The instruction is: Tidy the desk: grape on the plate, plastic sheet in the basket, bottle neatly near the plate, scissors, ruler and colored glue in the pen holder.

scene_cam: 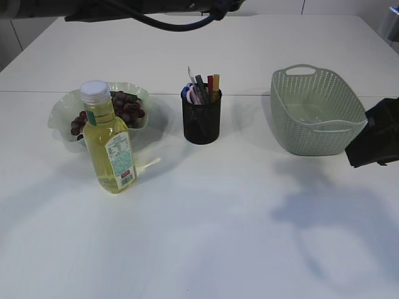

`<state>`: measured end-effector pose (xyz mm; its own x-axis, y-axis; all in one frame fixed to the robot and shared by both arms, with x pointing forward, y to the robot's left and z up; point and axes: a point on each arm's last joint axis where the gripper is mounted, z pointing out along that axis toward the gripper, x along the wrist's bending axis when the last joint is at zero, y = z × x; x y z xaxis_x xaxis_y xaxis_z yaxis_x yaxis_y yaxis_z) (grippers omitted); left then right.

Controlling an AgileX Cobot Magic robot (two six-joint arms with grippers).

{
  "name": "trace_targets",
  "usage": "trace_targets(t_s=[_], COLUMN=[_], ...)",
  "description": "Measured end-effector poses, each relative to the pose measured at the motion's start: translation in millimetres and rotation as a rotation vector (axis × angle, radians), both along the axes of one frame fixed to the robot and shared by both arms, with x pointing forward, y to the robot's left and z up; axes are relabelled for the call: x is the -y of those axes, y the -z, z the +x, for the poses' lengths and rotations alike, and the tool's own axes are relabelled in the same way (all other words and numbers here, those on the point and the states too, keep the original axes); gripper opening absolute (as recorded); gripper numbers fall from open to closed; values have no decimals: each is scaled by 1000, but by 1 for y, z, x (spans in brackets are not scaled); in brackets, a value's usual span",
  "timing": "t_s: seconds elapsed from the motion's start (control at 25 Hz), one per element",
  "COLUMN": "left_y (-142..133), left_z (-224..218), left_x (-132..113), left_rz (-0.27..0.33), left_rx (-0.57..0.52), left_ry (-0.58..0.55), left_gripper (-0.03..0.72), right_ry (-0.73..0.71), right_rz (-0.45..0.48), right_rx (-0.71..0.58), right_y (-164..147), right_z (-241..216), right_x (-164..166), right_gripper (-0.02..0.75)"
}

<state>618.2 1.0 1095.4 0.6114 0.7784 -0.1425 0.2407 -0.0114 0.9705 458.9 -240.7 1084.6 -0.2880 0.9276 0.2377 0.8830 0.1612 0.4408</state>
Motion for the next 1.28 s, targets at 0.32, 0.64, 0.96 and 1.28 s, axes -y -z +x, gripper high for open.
trace_targets(t_s=[0.32, 0.64, 0.96, 1.28], left_y=[-1, -9, -10, 16], left_z=[-3, 11, 13, -13], left_x=[4, -23, -76, -132], left_rz=[-36, -6, 20, 89], left_rx=[-11, -7, -34, -134], left_ry=[52, -131, -249, -344], left_gripper=[205, 205, 205, 205], right_ry=[1, 12, 71, 94], right_rz=[6, 18, 33, -37], right_rx=[-1, 9, 70, 11], right_y=[0, -5, -36, -38], right_z=[0, 1, 7, 2], right_x=[0, -1, 0, 6], right_gripper=[349, 349, 349, 349])
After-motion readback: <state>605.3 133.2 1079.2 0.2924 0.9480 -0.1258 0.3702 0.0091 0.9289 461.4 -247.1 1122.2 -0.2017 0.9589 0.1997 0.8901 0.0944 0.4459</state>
